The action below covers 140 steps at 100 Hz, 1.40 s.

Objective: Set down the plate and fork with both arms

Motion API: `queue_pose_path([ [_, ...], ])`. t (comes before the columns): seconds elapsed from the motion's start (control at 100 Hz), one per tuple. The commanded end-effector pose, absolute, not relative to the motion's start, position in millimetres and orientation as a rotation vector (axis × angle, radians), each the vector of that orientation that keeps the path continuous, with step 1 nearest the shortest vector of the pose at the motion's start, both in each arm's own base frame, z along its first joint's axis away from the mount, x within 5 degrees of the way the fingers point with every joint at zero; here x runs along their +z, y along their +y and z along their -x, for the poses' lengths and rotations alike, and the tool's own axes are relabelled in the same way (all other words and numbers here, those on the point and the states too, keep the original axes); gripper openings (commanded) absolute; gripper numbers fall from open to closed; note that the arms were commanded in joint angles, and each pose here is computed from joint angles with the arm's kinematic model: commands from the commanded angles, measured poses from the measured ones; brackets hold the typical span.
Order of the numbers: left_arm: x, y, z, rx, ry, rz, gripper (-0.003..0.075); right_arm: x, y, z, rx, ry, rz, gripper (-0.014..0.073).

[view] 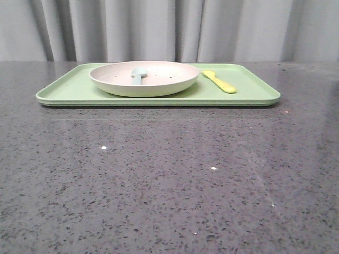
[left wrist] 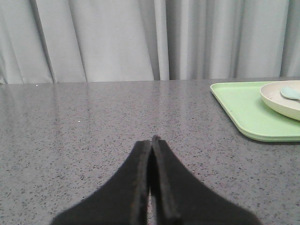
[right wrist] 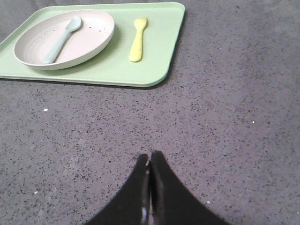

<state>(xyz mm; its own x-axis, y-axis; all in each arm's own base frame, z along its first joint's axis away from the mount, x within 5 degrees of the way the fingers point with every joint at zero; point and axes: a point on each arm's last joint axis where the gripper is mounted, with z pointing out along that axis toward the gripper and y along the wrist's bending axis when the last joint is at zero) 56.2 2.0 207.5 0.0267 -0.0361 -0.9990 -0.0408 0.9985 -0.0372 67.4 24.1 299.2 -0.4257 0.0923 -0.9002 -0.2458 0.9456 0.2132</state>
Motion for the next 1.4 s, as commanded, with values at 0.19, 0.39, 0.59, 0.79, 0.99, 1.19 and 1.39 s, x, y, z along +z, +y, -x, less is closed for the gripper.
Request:
queue_pose_path([
  [0.19,212.3,3.2,-53.4,0.017,1.441,0.069,-0.0020,313.2,24.0,-69.4,0.380,1.878,0.113,-0.0067],
  [0.39,212.3,3.2,-53.4,0.017,1.441,0.069,-0.0020,313.2,24.0,-69.4,0.380,1.878,0.113,-0.0067],
  [0.59,212.3,3.2,-53.4,0.017,1.441,0.069,-0.0020,313.2,24.0,-69.4,0.380,1.878,0.113,-0.0067],
  [0.79,212.3,3.2,-53.4,0.017,1.441,0.069,-0.0020,313.1,23.6,-68.6,0.379,1.874,0.111,-0.0067],
  [0.99,212.3,3.2,-53.4,0.017,1.441,0.069,-0.0020,305.3,19.1,-71.7,0.335,1.842,0.044,-0.0067],
  [1.19,212.3,3.2,-53.4,0.017,1.441,0.069,-0.0020,281.8,12.1,-72.8,0.238,1.692,0.013,-0.0067],
  [1.39,212.3,3.2,-53.4,0.017,1.441,0.069,-0.0020,243.2,8.5,-67.6,0.181,1.583,0.015,-0.0067],
])
